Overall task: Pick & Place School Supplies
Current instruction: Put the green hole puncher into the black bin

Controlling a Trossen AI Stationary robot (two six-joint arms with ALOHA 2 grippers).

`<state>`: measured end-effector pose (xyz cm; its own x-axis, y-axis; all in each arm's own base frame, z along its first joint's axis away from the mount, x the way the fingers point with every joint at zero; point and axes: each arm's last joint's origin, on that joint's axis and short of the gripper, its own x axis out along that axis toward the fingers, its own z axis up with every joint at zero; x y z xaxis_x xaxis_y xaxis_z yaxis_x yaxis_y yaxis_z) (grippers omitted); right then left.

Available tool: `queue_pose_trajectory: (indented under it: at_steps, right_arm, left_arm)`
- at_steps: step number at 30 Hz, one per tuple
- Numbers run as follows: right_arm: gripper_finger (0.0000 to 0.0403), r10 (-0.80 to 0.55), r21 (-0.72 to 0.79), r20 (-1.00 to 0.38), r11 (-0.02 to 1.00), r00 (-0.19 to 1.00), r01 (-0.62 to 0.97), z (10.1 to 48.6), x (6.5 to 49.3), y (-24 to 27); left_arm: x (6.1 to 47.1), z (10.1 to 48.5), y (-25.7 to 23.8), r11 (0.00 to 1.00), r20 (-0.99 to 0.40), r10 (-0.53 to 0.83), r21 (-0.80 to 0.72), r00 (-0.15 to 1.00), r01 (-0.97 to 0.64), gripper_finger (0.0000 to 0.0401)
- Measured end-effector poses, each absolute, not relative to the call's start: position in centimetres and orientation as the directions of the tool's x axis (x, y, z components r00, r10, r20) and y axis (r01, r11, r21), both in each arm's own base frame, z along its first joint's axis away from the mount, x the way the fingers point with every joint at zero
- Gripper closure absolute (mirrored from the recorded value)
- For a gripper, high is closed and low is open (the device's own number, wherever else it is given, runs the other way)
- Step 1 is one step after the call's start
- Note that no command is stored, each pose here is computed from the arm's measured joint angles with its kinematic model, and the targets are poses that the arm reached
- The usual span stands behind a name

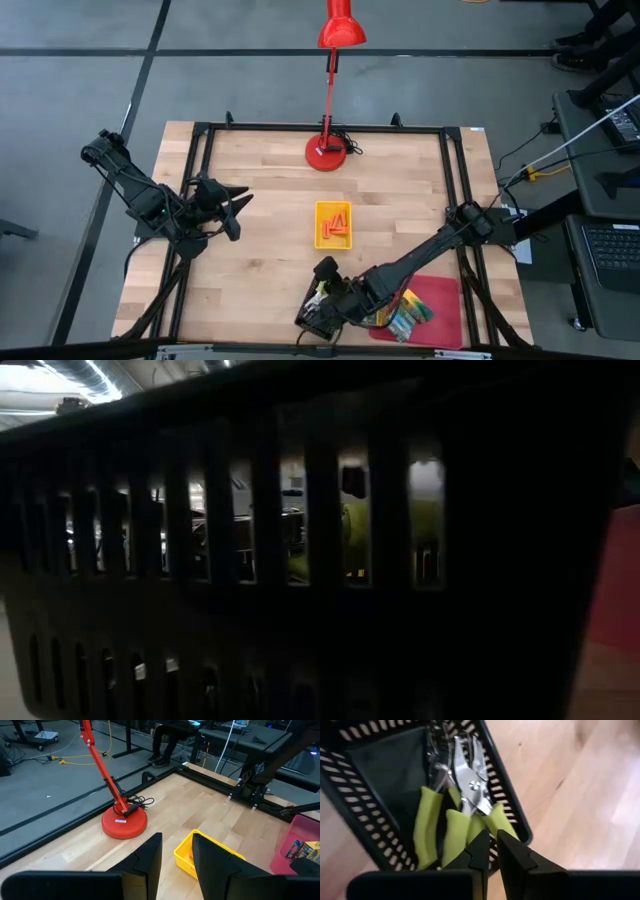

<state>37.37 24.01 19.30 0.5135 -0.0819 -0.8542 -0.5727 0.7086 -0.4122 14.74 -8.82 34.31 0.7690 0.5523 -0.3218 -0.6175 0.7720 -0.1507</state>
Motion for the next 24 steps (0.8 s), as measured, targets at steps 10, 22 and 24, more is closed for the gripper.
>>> queue_pose_trajectory:
  at_steps: [10,22,24]
  right_arm:
    - [0.0365,-0.036,-0.375,-0.863,0.716,0.505,-0.589,19.3,36.2,25.7]
    - [0.0372,-0.088,-0.399,-0.852,0.748,0.516,-0.531,17.8,37.4,25.0]
    - [0.0375,-0.093,-0.398,-0.856,0.747,0.509,-0.533,17.3,37.5,25.0]
  left_arm:
    - [14.7,34.3,-8.8,0.777,-0.322,0.552,-0.136,0.769,-0.615,0.0298]
    - [14.8,34.3,-8.8,0.779,-0.326,0.548,-0.139,0.771,-0.612,0.0298]
    - [14.8,34.3,-8.9,0.782,-0.334,0.541,-0.141,0.772,-0.608,0.0298]
